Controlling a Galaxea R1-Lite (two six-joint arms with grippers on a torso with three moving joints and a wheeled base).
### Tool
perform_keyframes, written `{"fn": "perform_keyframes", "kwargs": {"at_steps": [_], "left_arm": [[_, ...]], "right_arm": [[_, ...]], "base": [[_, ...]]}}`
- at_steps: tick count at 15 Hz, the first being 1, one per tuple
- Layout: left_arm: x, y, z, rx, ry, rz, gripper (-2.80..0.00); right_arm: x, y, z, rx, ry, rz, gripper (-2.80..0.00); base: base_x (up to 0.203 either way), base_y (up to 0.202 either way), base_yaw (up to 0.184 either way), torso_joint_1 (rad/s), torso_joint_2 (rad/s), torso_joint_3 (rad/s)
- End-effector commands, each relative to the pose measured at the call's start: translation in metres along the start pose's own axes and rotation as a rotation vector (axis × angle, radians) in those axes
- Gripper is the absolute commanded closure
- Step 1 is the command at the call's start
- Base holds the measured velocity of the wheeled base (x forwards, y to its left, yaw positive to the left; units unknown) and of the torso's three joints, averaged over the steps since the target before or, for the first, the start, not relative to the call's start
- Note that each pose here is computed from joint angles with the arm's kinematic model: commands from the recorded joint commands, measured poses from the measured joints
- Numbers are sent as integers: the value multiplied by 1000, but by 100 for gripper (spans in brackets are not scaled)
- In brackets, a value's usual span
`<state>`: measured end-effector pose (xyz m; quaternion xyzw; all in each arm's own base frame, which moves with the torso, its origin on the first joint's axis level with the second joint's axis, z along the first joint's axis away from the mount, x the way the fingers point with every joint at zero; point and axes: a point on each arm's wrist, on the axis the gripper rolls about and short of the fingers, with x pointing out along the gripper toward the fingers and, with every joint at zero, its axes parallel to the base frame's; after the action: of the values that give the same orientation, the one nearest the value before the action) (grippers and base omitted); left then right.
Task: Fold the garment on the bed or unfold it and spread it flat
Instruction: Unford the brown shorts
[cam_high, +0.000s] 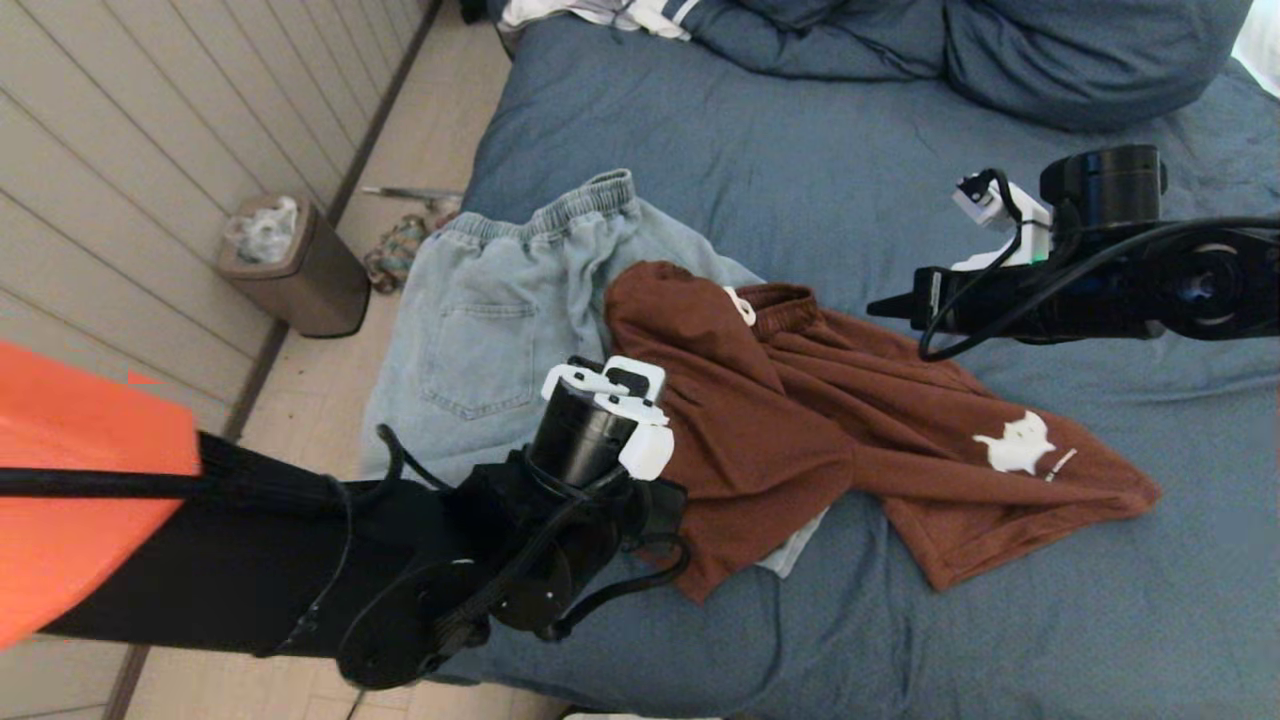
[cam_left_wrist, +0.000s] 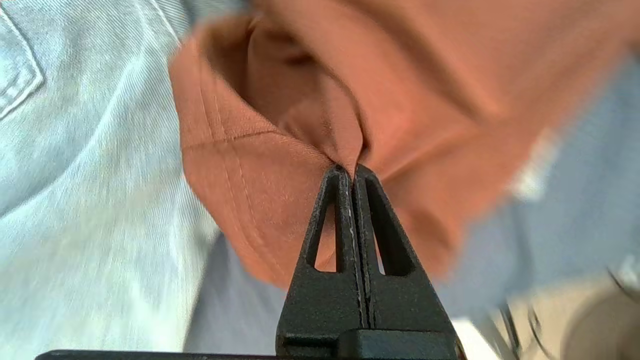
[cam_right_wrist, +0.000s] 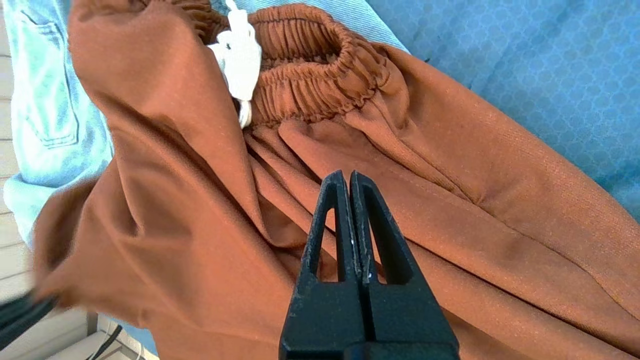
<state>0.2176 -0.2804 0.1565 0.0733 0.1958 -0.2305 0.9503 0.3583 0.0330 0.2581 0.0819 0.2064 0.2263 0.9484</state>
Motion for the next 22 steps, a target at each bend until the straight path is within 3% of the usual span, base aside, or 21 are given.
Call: {"fn": "perform_keyframes", "kwargs": {"at_steps": [1,6,8,11,15,17,19,22], "left_arm": [[-42,-4,15,18,10,-46,0],[-101,-15,32,78,173,-124,0],[-117,-22,39,55,237,-177,0],[-128,-27,45,69,327,-204,0],[-150,-34,54,-12,542,-412,0],[-157,-36,67,-71,598,-504,0],[-157,-41,74,-103,647,-551,0],[-157,-49,66,-119,758,-625,0]], "right_arm": [[-2,1,2,-1,-8,3,0],[-4,1,5,-3,-17,1,0],[-4,1,5,-3,-17,1,0],[-4,2,5,-4,-18,2,0],[-3,1,5,-3,-17,1,0],[-2,1,5,-2,-16,1,0],[-2,1,4,-2,-14,2,0],[-2,0,4,-2,-14,1,0]], "base": [[0,0,0,0,0,0],[0,0,0,0,0,0],[0,0,0,0,0,0],[0,0,0,0,0,0],[0,0,0,0,0,0],[0,0,0,0,0,0],[0,0,0,0,0,0],[0,0,0,0,0,0]]}}
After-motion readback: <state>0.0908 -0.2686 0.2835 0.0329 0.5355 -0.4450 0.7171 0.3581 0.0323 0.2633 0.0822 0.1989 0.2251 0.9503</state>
